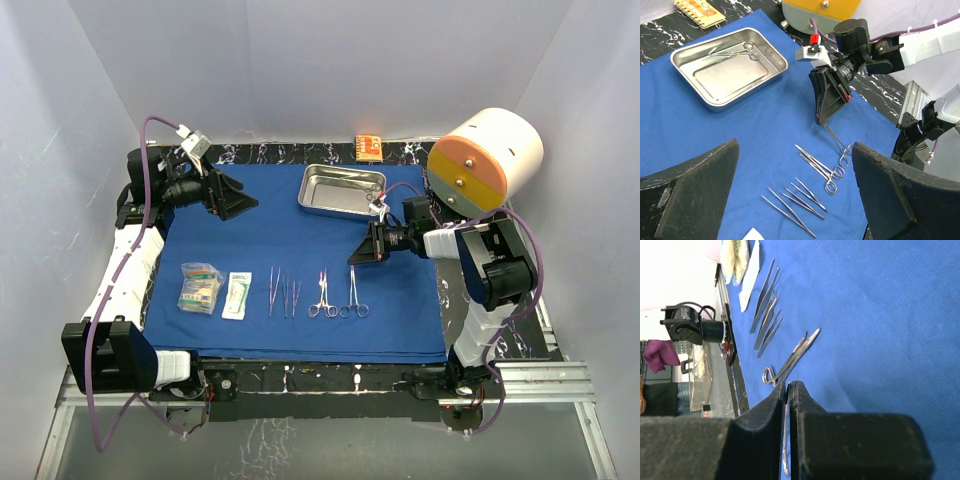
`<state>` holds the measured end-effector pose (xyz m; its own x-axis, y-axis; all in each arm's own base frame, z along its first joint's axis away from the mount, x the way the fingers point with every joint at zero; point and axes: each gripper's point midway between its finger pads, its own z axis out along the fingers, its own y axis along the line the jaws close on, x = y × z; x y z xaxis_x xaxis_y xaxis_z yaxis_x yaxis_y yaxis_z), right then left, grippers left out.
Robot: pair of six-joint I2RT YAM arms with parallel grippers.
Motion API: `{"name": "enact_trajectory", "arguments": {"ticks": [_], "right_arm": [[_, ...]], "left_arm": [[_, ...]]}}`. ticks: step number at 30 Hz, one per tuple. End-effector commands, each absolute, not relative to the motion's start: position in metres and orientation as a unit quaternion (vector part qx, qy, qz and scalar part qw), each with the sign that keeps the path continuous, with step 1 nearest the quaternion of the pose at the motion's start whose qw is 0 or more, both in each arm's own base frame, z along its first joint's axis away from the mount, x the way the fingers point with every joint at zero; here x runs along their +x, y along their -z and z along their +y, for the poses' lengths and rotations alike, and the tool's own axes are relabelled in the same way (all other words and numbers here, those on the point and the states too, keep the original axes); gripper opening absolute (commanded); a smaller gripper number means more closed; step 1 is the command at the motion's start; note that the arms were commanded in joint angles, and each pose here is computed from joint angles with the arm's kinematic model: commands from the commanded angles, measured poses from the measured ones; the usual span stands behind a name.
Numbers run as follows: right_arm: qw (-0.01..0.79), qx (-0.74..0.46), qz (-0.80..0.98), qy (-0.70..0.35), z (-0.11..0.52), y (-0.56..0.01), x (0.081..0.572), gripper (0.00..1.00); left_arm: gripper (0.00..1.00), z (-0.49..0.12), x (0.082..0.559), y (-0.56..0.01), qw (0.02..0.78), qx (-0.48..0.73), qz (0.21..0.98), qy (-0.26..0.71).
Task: Open and lay out the surgical kit
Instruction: Place the medical item in the surgical kit.
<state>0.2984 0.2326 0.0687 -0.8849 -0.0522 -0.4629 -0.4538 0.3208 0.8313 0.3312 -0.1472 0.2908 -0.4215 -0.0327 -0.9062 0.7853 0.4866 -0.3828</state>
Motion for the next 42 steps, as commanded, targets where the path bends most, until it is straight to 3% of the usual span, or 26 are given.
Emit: {"name": "enact_trajectory", "arguments": {"ticks": [1, 18, 42], "right_arm": [[0.215, -0.181, 0.785, -0.552, 0.232, -0.069, 0.310, 0.00], [0.208, -0.184, 0.790, -0.546, 0.232, -0.058, 0.315, 0.12], [0.204, -0.188, 0.805, -0.524, 0.229, -0.044, 0.322, 0.19]], "left_arm": [[0.94, -0.149, 0.324, -0.299, 0.477, 0.276, 0.708, 0.443], [0.95, -0.150, 0.323, -0.298, 0.474, 0.276, 0.707, 0.448], [0.95, -0.150, 0.322, -0.300, 0.474, 0.277, 0.706, 0.448]]}}
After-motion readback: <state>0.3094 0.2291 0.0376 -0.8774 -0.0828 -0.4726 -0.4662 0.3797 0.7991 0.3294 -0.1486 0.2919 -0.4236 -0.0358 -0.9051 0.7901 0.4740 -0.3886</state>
